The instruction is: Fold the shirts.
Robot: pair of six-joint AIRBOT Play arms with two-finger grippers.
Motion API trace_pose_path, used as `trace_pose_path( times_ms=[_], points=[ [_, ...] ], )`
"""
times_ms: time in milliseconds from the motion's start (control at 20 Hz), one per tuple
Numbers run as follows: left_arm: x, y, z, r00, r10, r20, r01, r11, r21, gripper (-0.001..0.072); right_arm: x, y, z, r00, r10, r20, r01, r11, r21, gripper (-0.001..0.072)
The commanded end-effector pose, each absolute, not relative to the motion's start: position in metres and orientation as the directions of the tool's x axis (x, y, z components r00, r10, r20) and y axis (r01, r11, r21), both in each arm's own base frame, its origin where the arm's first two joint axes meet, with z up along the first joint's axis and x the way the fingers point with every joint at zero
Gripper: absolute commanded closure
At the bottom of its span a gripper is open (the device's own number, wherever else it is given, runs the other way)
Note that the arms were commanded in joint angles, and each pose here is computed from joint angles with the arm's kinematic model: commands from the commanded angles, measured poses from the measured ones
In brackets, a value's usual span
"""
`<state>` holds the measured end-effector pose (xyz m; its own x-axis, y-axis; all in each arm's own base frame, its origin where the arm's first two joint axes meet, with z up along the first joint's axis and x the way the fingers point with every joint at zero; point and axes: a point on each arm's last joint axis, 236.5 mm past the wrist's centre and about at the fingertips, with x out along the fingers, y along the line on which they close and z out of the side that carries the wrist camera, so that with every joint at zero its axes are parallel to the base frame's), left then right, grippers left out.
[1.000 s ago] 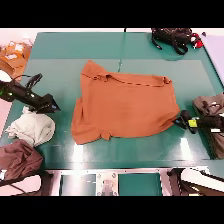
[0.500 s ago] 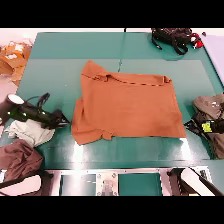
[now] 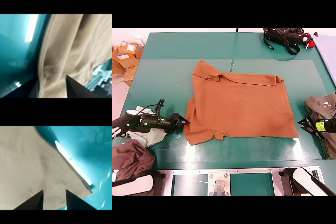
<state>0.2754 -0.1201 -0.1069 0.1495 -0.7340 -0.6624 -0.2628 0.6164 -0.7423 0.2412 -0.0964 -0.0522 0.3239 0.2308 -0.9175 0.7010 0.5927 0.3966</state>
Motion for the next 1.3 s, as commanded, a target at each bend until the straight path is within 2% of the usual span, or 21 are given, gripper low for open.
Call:
trace_pose_path(
  times_ms=[0, 50, 150, 300, 450, 500, 550, 600, 950, 1150, 1250],
  points=[
    [0.275, -0.132, -0.108, 0.148, -0.784, -0.603, -0.235, 0.564, -0.792, 0.0524, 0.236, -0.107, -0.058, 0.291, 0.269, -0.918, 0.717, 0.575, 0.395, 0.0379],
    [0.275, -0.134, -0.108, 0.148, -0.792, -0.593, -0.22, 0.558, -0.8, 0.0636, 0.231, -0.112, -0.06, 0.274, 0.293, -0.916, 0.719, 0.571, 0.397, 0.0378],
    [0.274, -0.137, -0.104, 0.141, -0.804, -0.577, -0.195, 0.549, -0.813, 0.0682, 0.219, -0.124, -0.067, 0.261, 0.321, -0.91, 0.736, 0.544, 0.403, 0.0378],
    [0.276, -0.138, -0.095, 0.124, -0.815, -0.566, -0.144, 0.55, -0.823, 0.0683, 0.2, -0.137, -0.081, 0.256, 0.37, -0.893, 0.732, 0.53, 0.429, 0.0377],
    [0.287, -0.133, -0.091, 0.147, -0.799, -0.583, -0.111, 0.572, -0.812, 0.0683, 0.21, -0.122, -0.092, 0.306, 0.489, -0.817, 0.667, 0.502, 0.55, 0.0376],
    [0.288, -0.132, -0.09, 0.149, -0.798, -0.583, -0.107, 0.573, -0.812, 0.0683, 0.215, -0.118, -0.098, 0.318, 0.506, -0.802, 0.638, 0.512, 0.576, 0.0337],
    [0.288, -0.132, -0.09, 0.149, -0.798, -0.584, -0.107, 0.574, -0.812, 0.0683, 0.22, -0.113, -0.104, 0.328, 0.517, -0.791, 0.611, 0.522, 0.595, 0.0257],
    [0.288, -0.133, -0.09, 0.149, -0.799, -0.583, -0.107, 0.573, -0.812, 0.0683, 0.224, -0.109, -0.11, 0.331, 0.525, -0.784, 0.597, 0.527, 0.605, 0.025],
    [0.288, -0.132, -0.09, 0.149, -0.798, -0.584, -0.106, 0.574, -0.812, 0.0683, 0.236, -0.067, -0.124, 0.262, 0.642, -0.721, 0.503, 0.547, 0.67, 0.025],
    [0.287, -0.133, -0.09, 0.147, -0.799, -0.583, -0.106, 0.574, -0.812, 0.0683, 0.219, -0.066, -0.128, 0.192, 0.646, -0.739, 0.519, 0.572, 0.635, 0.0255],
    [0.285, -0.135, -0.088, 0.136, -0.808, -0.573, -0.103, 0.564, -0.819, 0.0683, 0.218, -0.065, -0.127, 0.187, 0.649, -0.737, 0.52, 0.571, 0.635, 0.035]
  ],
)
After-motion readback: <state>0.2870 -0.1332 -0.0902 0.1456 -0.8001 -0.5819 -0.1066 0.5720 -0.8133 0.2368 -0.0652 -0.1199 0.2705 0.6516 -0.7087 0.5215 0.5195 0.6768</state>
